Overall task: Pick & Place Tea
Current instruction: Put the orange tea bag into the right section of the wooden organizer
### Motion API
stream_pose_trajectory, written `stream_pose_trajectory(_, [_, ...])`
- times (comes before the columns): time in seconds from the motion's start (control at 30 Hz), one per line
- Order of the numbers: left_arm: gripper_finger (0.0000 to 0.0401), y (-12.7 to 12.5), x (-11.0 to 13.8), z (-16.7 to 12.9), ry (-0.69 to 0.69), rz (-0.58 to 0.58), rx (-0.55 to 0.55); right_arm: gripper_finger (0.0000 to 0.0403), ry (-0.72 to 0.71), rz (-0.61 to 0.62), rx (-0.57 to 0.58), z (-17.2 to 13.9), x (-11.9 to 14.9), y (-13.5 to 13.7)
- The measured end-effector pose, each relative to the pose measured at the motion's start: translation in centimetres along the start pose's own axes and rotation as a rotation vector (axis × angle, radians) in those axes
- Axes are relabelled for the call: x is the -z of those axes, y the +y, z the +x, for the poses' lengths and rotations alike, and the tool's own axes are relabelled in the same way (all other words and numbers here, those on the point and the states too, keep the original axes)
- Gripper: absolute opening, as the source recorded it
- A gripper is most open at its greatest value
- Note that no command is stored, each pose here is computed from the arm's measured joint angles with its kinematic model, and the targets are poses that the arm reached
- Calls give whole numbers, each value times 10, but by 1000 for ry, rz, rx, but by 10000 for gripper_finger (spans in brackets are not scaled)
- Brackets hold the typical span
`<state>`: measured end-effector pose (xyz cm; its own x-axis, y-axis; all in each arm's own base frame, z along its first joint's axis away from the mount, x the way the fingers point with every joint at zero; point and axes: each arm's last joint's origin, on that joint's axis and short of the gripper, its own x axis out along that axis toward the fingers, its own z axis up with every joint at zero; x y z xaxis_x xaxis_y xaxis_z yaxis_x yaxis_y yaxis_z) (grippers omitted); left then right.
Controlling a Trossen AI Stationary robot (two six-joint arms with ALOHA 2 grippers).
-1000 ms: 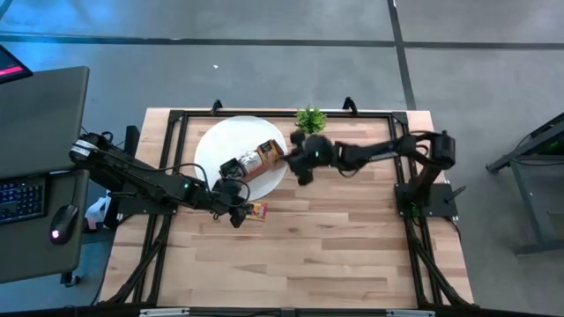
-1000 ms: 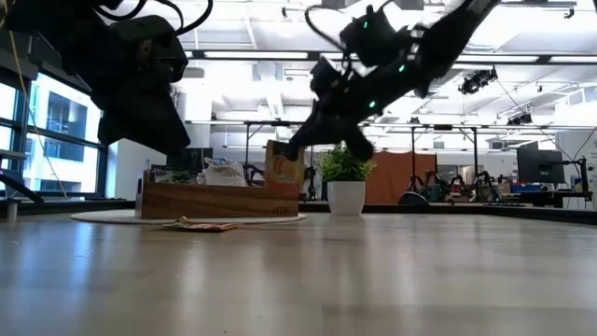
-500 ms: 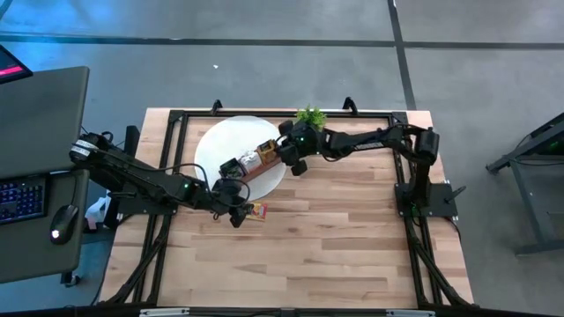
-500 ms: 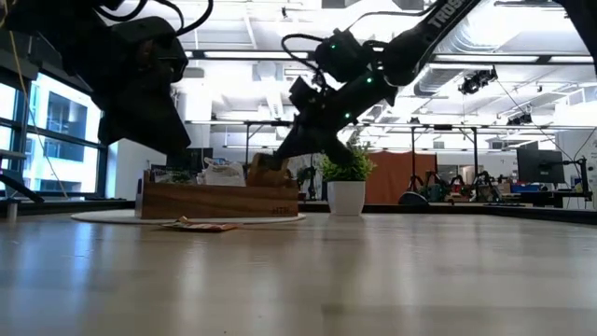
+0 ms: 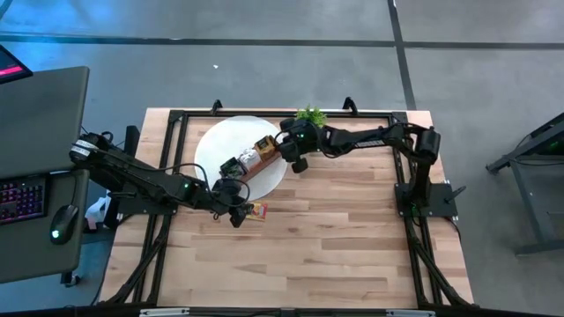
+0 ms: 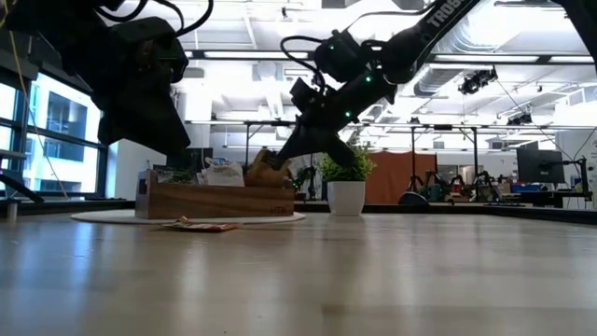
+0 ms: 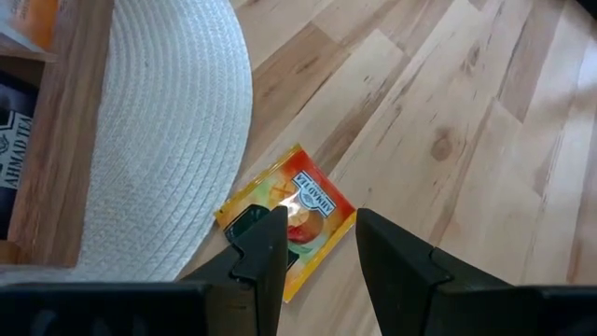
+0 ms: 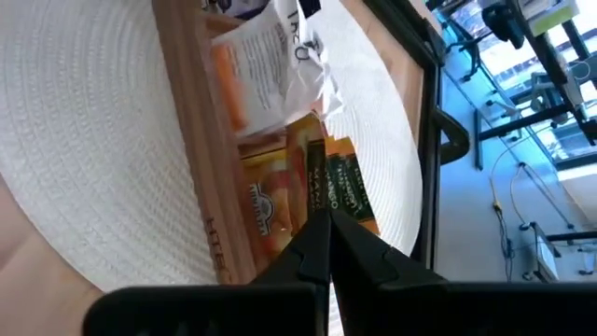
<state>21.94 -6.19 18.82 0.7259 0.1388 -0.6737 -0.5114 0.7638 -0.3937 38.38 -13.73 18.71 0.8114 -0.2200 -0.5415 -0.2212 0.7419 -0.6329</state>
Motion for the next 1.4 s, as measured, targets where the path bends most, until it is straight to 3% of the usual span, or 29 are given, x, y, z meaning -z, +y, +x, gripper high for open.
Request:
stream_pose_trajectory(0.37, [128,0,0,0,5,0,3,4,14,8,8,-1,6,-5])
stream_pose_trajectory(0.63, [128,0,0,0,0,0,-1,83,-58,11,32,-1,1,-8])
stream_pose_trajectory(0.77, [128,0,0,0,0,0,-1,120,-119,67,83,-2,-4,-14])
stream_pose_trajectory(0.97, [128,0,0,0,0,0,-1,146,-133,162,11,-1,-2,-10])
stream_pose_trajectory(1.23, [128,0,0,0,1,0,-1,151,-106,371,-12,-3,14,-19])
stream_pose_trajectory(1.4, [128,0,0,0,0,0,0,142,-98,434,-49,8,27,-15])
